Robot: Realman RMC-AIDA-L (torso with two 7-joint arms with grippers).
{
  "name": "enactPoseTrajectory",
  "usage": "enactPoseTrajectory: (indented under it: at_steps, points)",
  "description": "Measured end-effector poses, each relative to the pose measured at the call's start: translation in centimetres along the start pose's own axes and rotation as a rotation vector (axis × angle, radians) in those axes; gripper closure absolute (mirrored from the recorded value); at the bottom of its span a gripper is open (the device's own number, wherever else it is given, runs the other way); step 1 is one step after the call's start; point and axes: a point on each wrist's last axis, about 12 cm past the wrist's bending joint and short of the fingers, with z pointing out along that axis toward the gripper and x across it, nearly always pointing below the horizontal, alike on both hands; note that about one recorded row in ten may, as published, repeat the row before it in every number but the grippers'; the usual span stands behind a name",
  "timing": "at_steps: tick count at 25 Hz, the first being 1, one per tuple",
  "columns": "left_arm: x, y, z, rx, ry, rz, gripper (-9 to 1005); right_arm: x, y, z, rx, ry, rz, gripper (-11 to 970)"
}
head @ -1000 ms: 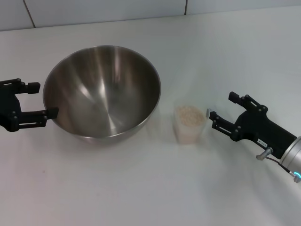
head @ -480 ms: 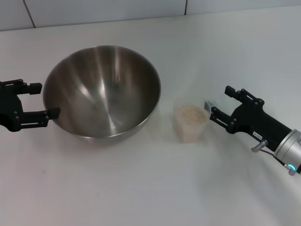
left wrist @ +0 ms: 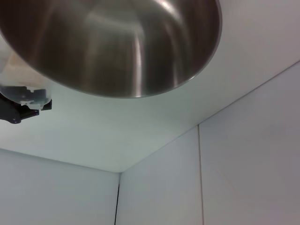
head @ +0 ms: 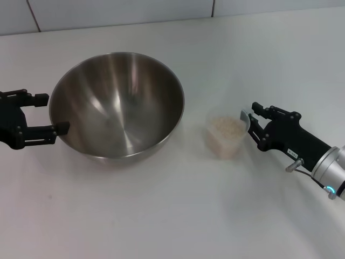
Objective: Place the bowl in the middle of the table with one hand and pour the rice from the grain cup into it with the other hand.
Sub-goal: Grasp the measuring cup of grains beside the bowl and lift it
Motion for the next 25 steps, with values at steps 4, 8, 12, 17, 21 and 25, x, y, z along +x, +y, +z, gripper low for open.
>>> enactPoseTrajectory:
  at_steps: [4,8,12,17,21,25]
  points:
    - [-0.1,0.0,0.1,0.002,-0.001,0.001,200,-0.2,0.2,0.2,0.000,-0.016,-0.044,695]
    - [0.1,0.0,0.2,0.007,-0.001,-0.008,201,-0.2,0.2,0.2,0.004,-0.021,-0.047,872]
    - [0.1,0.0,0.2,0.005,-0.001,-0.009,201,-0.2,0.2,0.2,0.008,-0.021,-0.046,927]
    - [0.1,0.1,0.2,-0.004,-0.002,-0.009,201,-0.4,-0.3,-0.2,0.060,-0.056,-0.024,944]
    - [0.1,0.1,0.2,-0.006,-0.002,-0.007,201,-1.8,-0.6,-1.6,0.113,-0.218,-0.040,955]
    - [0.0,0.1,0.1,-0.005,-0.002,-0.003,200,-4.7,-0.5,-2.1,0.135,-0.447,-0.161,955]
